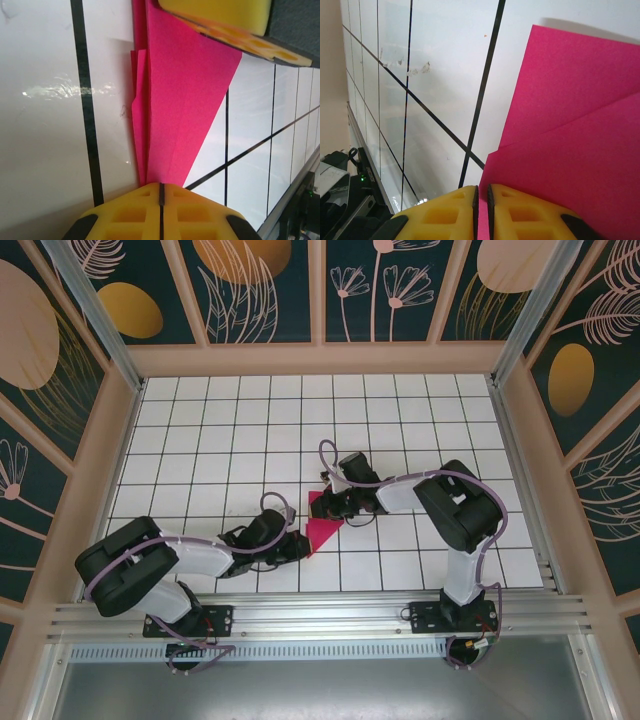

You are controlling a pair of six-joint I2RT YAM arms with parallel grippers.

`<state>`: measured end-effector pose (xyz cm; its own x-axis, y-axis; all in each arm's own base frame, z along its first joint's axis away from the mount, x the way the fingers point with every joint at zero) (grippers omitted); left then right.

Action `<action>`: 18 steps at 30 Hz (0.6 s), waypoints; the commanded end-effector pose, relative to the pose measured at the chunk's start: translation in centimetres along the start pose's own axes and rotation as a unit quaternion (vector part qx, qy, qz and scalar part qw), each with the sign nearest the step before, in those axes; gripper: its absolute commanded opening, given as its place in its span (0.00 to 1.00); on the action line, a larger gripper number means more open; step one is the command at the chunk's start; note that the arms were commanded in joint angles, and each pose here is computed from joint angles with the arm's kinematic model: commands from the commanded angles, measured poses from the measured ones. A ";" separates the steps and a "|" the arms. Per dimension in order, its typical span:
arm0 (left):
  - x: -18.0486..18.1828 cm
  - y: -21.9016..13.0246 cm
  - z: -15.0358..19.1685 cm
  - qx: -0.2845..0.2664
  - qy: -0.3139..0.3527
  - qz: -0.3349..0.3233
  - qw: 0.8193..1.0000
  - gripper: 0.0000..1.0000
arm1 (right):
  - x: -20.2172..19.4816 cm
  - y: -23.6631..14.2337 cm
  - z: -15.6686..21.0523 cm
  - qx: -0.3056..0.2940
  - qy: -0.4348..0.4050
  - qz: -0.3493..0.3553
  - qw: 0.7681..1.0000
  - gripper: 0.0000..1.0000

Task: Fold a paper plane with a square sheet of paper (pick it up from the middle)
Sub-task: Fourth fold the wing at the center of the table.

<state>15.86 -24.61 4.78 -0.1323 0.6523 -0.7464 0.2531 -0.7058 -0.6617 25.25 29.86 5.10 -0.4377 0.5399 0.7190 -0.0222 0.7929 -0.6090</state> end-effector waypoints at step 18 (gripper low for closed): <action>4.0 -0.5 3.8 0.138 0.034 -0.108 0.984 0.11 | -5.2 1.3 4.1 0.052 0.054 0.101 0.992 0.18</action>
<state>15.20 -25.13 4.75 -0.0564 0.6830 -0.7282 0.1527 -0.7149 -0.6823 25.28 29.85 5.07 -0.4369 0.5396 0.7197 -0.0224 0.7933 -0.6084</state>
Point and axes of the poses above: each hand's point on the last joint's axis, 136 mm out from that joint toward the fingers, its own y axis out along the fingers, its own x axis along the line the jaws close on, z = x × y, the point moved 5 cm from there along -y, back along the fingers, and after that the axes turned 10 degrees about -y, right-handed, at the moved point
